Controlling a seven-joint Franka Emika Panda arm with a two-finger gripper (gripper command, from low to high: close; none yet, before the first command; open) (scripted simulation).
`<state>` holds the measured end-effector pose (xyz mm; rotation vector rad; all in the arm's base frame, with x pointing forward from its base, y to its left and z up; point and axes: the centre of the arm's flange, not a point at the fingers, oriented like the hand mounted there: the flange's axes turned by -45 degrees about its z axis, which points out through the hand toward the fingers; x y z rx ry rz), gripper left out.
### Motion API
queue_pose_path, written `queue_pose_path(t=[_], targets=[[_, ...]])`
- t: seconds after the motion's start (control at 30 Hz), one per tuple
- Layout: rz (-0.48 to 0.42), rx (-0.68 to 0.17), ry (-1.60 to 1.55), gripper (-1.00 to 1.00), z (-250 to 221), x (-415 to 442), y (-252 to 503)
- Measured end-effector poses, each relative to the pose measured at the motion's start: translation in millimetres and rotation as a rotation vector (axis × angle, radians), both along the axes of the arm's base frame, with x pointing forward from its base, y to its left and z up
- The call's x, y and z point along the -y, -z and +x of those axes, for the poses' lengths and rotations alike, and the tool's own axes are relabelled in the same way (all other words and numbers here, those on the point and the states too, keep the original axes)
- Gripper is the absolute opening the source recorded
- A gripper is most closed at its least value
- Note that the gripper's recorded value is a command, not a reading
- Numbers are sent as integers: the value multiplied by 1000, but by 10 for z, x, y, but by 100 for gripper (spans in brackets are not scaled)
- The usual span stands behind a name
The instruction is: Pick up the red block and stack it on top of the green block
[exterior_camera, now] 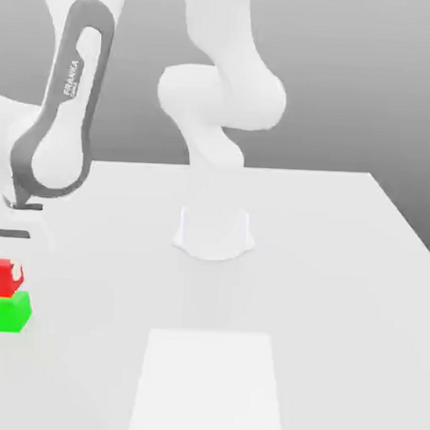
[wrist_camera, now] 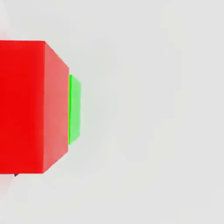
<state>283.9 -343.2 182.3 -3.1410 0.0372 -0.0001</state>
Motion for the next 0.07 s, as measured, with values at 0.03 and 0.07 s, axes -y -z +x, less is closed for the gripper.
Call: queue_pose_path(t=[0.03, 0.07], targets=[[0, 0, 0, 100, 0, 0, 0], [0, 0, 0, 100, 0, 0, 0]])
